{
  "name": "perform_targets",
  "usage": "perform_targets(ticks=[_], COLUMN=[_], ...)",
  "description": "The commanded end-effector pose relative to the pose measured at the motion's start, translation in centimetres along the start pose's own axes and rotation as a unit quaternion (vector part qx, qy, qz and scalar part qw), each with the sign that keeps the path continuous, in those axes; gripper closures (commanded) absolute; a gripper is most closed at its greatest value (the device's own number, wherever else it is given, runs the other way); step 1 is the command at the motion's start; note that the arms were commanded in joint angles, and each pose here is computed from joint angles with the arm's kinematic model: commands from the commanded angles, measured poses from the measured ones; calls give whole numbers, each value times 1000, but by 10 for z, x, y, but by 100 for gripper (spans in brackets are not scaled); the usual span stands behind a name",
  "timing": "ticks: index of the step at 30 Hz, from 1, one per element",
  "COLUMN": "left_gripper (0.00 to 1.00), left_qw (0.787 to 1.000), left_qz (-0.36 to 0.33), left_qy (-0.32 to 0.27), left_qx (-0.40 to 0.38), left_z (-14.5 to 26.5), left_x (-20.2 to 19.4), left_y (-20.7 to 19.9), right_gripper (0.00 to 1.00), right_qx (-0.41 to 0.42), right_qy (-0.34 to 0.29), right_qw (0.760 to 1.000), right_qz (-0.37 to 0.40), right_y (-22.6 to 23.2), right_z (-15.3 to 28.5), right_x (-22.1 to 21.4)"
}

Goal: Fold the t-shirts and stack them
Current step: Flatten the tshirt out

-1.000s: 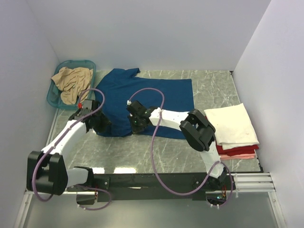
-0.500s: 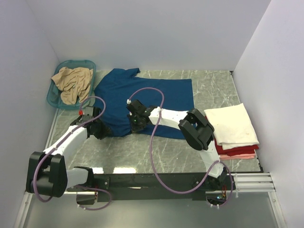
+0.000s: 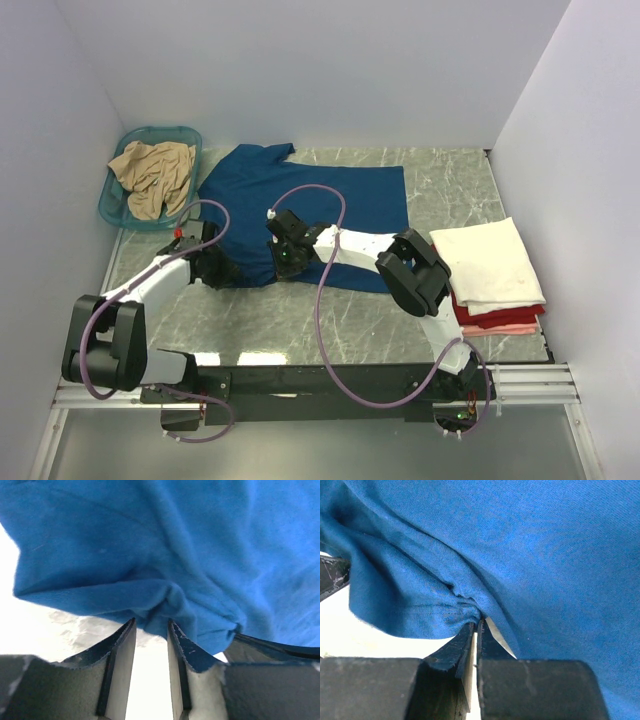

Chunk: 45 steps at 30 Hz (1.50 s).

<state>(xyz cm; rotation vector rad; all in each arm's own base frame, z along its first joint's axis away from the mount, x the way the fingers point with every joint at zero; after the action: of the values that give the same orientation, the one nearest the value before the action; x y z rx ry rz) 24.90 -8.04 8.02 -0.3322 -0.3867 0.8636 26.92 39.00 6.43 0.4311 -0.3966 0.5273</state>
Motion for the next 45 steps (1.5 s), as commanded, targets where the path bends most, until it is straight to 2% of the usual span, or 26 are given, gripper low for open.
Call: perform_targets(ticks=[1, 10, 16, 22, 26, 35, 45], left_gripper=[63, 62, 67, 80, 99, 99, 99], left_qw=[999, 998, 998, 998, 997, 997, 995], left_qz=[-14, -26, -28, -32, -30, 10, 65], left_qy=[-16, -27, -25, -25, -35, -49, -69], left_qx=[-44, -41, -48, -50, -56, -56, -14], left_z=[5, -1, -3, 1, 17, 67, 94], left_x=[10, 16, 17, 16, 16, 1, -16], left_y=[-26, -33, -40, -40, -39, -11, 34], right_gripper=[99, 99, 99, 100, 100, 100, 100], right_qx=[12, 15, 15, 15, 17, 31, 56], right_qy=[-21, -20, -20, -23, -26, -39, -30], right_qw=[1000, 1000, 1000, 1000, 999, 999, 998], right_qz=[-4, -5, -5, -5, -7, -11, -5], right_y=[5, 8, 9, 9, 9, 13, 34], right_z=[9, 10, 12, 14, 18, 41, 54], right_x=[10, 7, 8, 8, 6, -12, -45])
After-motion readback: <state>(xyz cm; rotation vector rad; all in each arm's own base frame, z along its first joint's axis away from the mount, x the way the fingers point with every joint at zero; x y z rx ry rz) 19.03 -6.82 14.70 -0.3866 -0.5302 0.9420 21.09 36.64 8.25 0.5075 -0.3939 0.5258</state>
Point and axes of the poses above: each gripper's point midway between its finger pads, its own z axis back along the fingers, its own y axis along the line the jaws close on, x = y × z, the point moved 5 cm from there along z, back along the fingers, and after that the axes turned 9 degrees about z, right-handed, at the moved point
